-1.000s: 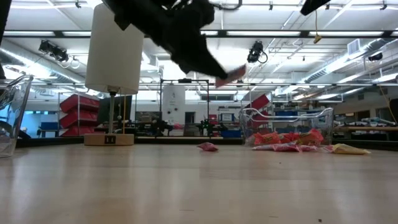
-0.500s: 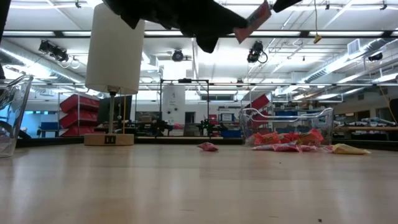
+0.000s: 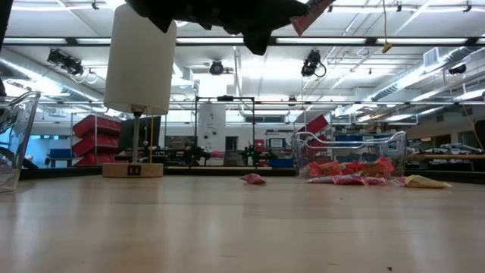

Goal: Sort candy
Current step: Put the pink candy into the bottom right transparent bin

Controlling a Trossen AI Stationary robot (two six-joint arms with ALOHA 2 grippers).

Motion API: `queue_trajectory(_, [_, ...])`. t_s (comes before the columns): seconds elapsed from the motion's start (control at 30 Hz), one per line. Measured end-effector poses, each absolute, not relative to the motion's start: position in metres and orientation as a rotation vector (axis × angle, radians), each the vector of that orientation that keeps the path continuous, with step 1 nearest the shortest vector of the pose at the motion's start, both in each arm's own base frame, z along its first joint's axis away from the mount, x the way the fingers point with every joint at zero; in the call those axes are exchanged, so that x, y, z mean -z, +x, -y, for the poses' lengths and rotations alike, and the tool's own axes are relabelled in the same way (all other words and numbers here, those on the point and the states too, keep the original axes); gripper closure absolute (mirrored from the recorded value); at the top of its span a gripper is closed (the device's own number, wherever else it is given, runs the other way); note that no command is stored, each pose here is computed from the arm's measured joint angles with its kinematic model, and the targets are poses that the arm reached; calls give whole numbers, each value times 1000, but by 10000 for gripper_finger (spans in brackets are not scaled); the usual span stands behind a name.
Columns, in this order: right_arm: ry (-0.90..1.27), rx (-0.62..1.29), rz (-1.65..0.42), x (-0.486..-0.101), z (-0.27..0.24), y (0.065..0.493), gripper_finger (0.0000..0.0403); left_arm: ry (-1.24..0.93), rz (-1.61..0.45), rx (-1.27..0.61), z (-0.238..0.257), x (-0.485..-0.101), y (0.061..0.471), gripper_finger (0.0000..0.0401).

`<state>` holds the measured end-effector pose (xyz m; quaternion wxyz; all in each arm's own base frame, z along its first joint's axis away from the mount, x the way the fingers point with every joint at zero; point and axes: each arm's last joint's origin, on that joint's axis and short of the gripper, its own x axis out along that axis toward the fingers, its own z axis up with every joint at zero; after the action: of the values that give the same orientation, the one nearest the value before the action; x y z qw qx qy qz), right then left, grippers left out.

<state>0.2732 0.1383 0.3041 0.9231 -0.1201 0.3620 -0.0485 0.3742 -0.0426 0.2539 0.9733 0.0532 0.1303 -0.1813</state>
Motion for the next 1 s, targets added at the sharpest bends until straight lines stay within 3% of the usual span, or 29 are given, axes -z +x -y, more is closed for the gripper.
queue_trajectory(0.43, [-239, 83, -751, -304, -137, 274, 319, 98, -239, 435, 45, -256, 374, 382])
queue_trajectory(0.73, [-240, 38, -761, -304, -140, 273, 391, 94, -242, 433, 45, -256, 374, 382])
queue_trajectory(1.0, [-235, 32, -764, -304, -140, 273, 400, 62, -271, 430, 45, -254, 373, 366])
